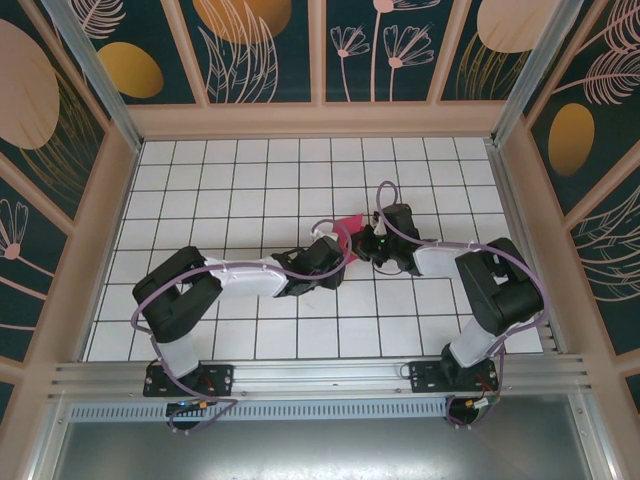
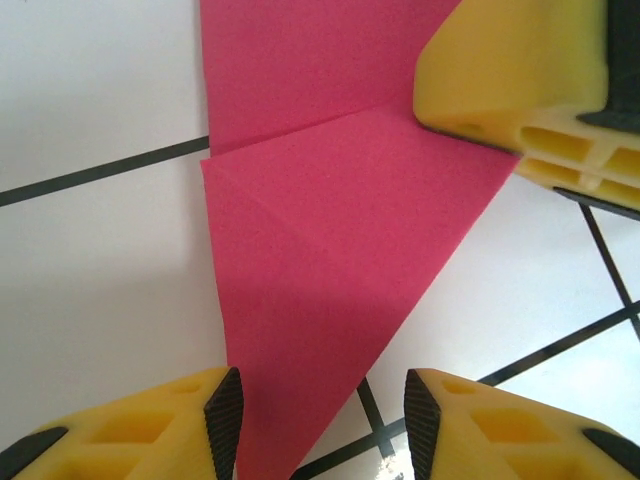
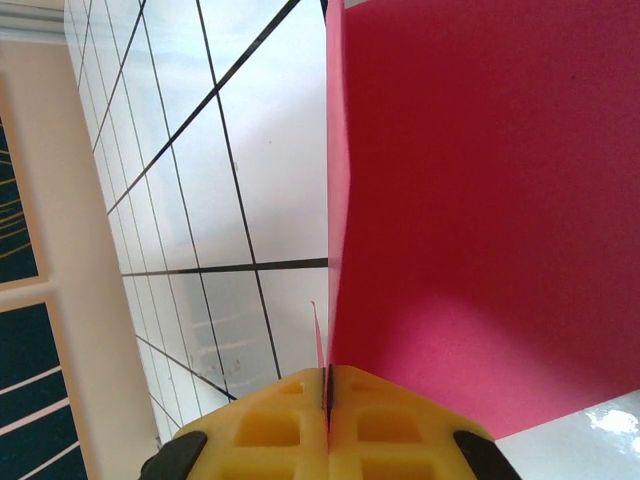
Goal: Fold a paper plane with a square sheet of paper (pick it up from the middle)
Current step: Fourth fold the wing at the center of the table.
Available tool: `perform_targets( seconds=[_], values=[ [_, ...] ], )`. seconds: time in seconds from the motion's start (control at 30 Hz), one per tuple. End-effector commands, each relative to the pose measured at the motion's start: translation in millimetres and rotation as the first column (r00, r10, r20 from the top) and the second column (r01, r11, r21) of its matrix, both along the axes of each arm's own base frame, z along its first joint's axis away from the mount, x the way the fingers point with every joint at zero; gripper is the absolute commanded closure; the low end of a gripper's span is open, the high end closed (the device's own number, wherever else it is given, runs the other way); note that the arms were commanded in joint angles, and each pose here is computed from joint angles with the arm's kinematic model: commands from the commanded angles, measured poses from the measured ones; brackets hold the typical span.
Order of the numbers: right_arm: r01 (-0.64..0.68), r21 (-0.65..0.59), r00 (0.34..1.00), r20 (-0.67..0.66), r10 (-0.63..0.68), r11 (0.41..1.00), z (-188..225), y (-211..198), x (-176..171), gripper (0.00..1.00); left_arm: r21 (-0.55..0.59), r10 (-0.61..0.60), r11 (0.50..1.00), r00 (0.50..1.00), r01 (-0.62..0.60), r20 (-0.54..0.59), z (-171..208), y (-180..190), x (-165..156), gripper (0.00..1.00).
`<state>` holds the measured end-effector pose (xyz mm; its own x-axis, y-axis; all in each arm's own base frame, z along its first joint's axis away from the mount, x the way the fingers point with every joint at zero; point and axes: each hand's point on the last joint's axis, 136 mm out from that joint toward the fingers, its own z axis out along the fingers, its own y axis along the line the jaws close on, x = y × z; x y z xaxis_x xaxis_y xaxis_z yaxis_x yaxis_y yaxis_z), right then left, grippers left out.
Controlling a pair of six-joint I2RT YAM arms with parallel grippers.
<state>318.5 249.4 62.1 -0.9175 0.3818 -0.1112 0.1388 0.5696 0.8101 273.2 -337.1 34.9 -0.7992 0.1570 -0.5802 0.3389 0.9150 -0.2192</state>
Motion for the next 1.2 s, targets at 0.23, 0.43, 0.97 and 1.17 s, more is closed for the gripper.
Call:
perform_targets(
  seconds=[0.23, 0.43, 0.97, 1.17],
  values=[
    [-0.001, 0.018, 1.0, 0.024, 0.0, 1.0, 10.0, 5.9, 6.0, 0.95, 0.063, 0.032, 0.997, 0.995, -0.038, 0.094, 9.3, -3.6, 16.8, 0.57],
    [-0.006, 0.019, 1.0, 0.02, 0.005, 1.0, 9.1, 7.2, 6.0, 0.95, 0.091, 0.036, 0.995, 0.995, -0.044, 0.088, 1.7, -1.9, 17.0, 0.59],
    [-0.008, 0.017, 1.0, 0.016, 0.008, 1.0, 9.6, 8.2, 8.1, 0.95, 0.115, 0.024, 0.993, 0.996, -0.034, 0.091, -4.8, -2.8, 15.3, 0.59],
    [-0.012, 0.016, 1.0, 0.015, 0.012, 1.0, 9.7, 8.5, 7.9, 0.95, 0.138, 0.048, 0.988, 0.993, -0.064, 0.11, -3.9, 3.7, 18.6, 0.67]
  ],
)
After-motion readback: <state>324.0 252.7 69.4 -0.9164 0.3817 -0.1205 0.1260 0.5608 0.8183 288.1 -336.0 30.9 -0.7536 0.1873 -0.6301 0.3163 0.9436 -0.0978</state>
